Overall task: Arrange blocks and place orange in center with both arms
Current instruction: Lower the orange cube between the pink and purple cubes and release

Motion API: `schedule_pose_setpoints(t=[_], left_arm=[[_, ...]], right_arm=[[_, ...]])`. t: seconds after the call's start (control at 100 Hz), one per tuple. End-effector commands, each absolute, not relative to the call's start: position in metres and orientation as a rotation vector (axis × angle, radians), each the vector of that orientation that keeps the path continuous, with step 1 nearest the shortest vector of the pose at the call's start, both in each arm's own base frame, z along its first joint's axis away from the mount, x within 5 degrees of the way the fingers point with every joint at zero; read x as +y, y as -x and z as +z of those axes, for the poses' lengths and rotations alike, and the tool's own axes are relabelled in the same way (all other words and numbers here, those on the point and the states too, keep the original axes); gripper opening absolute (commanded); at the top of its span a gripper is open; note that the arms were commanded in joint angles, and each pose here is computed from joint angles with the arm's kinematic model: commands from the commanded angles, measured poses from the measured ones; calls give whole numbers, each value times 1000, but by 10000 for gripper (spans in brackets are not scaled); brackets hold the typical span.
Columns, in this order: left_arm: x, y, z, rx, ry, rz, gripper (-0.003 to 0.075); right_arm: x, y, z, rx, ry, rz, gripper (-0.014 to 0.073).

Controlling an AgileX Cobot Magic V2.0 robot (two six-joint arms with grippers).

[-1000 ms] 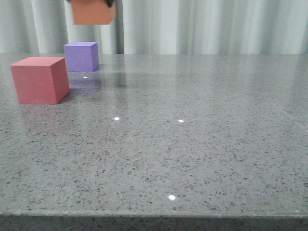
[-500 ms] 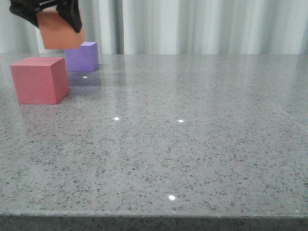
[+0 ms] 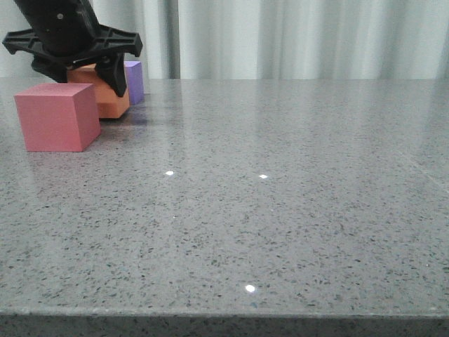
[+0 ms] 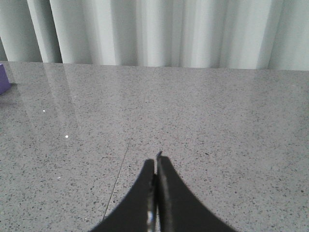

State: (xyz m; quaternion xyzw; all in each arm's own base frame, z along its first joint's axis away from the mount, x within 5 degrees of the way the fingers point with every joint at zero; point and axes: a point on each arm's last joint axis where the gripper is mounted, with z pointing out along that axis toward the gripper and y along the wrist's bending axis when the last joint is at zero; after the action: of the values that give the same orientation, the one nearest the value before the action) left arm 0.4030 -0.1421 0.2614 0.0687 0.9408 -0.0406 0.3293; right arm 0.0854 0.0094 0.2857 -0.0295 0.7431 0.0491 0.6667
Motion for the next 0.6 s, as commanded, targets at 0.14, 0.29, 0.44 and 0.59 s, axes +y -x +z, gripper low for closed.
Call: schedule_pose_setpoints(t=[0.14,0.29,0.44,0.59], left_arm=[[-143,-404,288,2348,-172,-149,325],[-142,-403,288,2359,-175,-138,325],[-142,-404,288,2354,-175,-141,399],[-142,-404,288,2353,-175,-141,672]], right_arm=[[11,-87,300,1594,89,110,-69],[11,-87,300,1594,89,110,-69],[11,-87,300,1594,89,110,-69],[11,-87,300,1594,89,110,-69]])
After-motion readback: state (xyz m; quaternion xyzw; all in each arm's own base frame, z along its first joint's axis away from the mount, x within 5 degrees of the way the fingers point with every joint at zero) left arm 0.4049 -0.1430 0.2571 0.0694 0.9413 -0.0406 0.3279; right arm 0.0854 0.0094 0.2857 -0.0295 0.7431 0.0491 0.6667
